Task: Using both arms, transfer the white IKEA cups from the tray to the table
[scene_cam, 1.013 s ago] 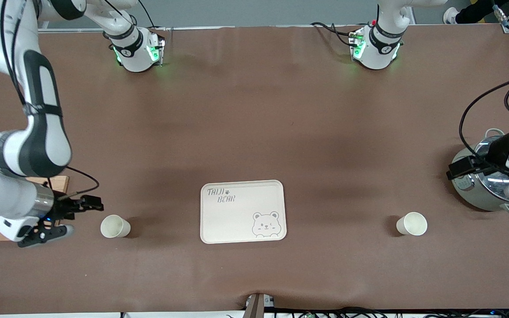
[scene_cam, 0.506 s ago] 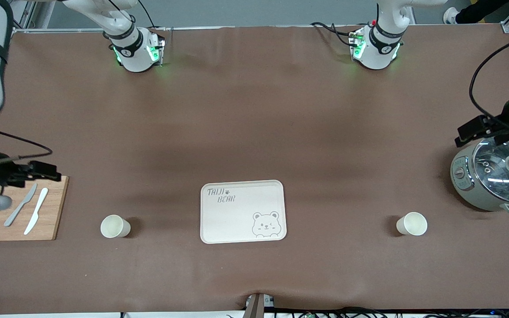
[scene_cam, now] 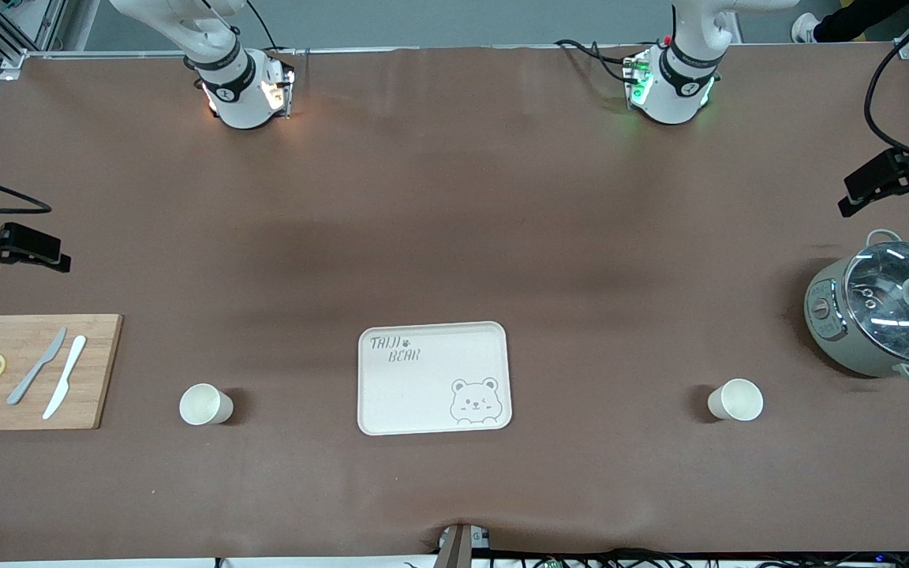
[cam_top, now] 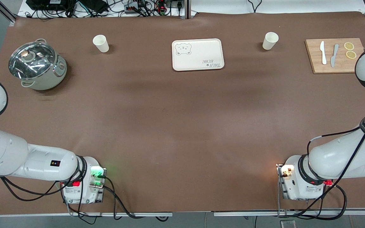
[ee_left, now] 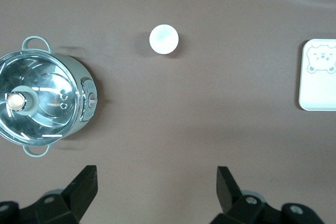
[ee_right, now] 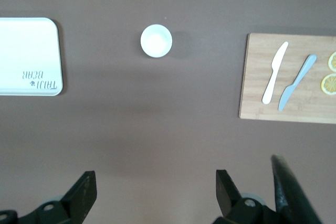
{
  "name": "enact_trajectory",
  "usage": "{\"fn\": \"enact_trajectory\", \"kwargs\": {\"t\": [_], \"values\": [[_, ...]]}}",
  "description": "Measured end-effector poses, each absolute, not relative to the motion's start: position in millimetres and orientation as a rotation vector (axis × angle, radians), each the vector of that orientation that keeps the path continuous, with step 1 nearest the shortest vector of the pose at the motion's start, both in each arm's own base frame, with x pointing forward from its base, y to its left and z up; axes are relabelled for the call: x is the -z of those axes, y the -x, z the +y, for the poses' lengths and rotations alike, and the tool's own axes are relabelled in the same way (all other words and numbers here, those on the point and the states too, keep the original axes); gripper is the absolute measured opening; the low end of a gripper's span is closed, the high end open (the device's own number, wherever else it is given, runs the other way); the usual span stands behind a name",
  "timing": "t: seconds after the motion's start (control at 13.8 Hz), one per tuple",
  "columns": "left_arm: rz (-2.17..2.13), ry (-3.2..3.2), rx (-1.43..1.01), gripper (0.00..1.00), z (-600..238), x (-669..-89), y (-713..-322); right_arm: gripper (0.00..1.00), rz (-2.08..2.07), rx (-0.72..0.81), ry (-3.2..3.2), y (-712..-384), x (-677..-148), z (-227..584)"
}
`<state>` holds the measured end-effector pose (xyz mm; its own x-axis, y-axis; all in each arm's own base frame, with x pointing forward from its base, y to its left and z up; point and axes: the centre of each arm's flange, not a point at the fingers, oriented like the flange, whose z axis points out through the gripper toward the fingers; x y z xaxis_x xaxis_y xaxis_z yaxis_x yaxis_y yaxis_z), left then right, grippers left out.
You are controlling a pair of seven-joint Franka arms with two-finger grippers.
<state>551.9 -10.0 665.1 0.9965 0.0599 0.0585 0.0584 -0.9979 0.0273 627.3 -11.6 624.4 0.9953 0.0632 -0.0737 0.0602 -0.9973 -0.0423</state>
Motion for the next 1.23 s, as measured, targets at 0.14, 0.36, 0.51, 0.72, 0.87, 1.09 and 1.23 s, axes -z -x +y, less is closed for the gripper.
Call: {"fn": "enact_trajectory", "kwargs": {"t": [0.14,0.36,0.51,0.72,0.87,1.09,1.23], "values": [[0.093,-3.11,-0.085,1.0,-8.4,-667.0,-540.8,1.0,-0.09,-0.117,3.097,-620.6,-619.5,-12.8],[0.095,-3.107,-0.086,1.0,-5.8,-669.9,-528.9,1.0,-0.088,-0.13,3.096,-616.7,-613.2,-13.3],[0.093,-3.107,-0.081,1.0,-6.4,-668.5,-528.4,1.0,-0.088,-0.133,3.095,-616.7,-611.5,-13.1],[0.089,-3.108,-0.076,1.0,-8.4,-665.4,-530.8,1.0,-0.088,-0.131,3.1,-617.0,-611.2,-13.3],[0.09,-3.108,-0.085,1.0,-8.4,-666.7,-532.9,1.0,-0.088,-0.128,3.103,-617.3,-611.1,-13.7],[0.098,-3.108,-0.135,1.0,-5.4,-680.3,-533.5,1.0,-0.087,-0.125,3.104,-617.9,-610.0,-13.9],[0.104,-3.126,-0.155,1.0,-2.1,-685.6,-533.4,1.0,-0.088,-0.123,3.105,-618.3,-609.0,-13.8]]}}
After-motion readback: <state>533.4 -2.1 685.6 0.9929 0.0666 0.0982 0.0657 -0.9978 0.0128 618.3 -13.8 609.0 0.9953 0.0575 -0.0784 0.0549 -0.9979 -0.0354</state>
